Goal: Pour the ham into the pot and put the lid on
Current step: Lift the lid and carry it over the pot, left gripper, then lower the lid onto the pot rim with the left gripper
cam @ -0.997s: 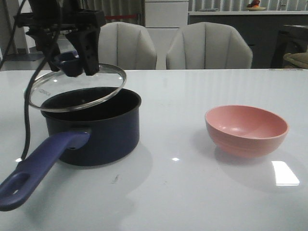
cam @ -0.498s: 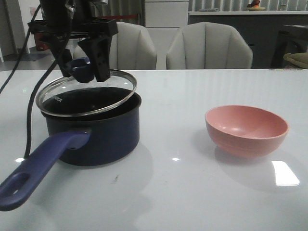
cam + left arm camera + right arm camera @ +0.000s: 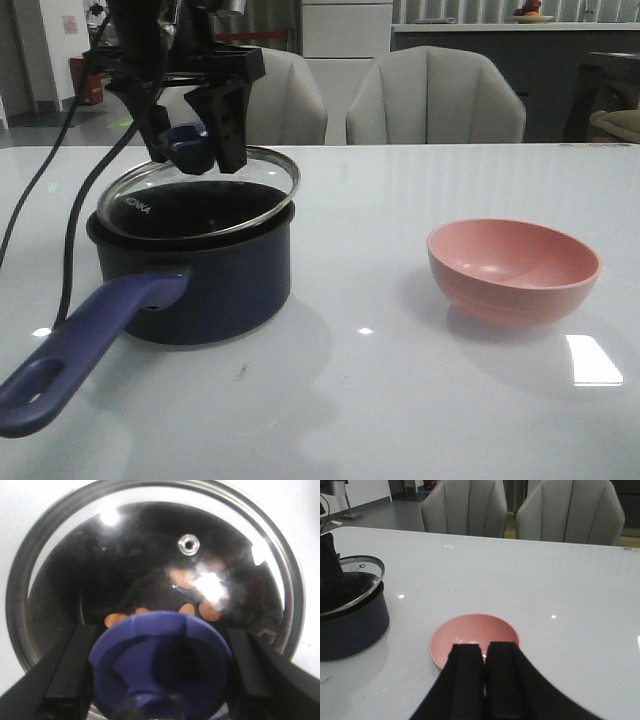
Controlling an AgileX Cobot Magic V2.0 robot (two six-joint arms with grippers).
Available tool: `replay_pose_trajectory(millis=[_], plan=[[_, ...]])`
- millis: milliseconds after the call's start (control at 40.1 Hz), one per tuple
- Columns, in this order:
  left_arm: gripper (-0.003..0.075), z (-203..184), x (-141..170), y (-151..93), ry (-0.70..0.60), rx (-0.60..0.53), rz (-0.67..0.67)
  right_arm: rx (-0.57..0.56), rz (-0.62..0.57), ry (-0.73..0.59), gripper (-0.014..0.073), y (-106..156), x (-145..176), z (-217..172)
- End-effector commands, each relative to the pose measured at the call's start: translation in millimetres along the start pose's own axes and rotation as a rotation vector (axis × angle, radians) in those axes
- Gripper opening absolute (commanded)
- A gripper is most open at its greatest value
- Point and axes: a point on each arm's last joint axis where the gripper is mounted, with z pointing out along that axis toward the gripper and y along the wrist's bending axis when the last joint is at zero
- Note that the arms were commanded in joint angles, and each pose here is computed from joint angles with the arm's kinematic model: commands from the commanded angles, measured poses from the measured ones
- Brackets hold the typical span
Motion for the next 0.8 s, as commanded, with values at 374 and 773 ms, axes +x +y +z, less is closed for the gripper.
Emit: replay_pose_trajectory(millis=[374,773], plan=[[0.0225,-46.7,10.6,-4.1,-0.075,-0.022,0.017,0.018,0.001,-0.095,0.0161,-1.1,-16.1,-1.0],[0.0226,-45.3,7.2,-3.7,-0.106,-0.015,0.013,0.018,0.001,-0.095,0.0161,-1.1,-16.1,-1.0]])
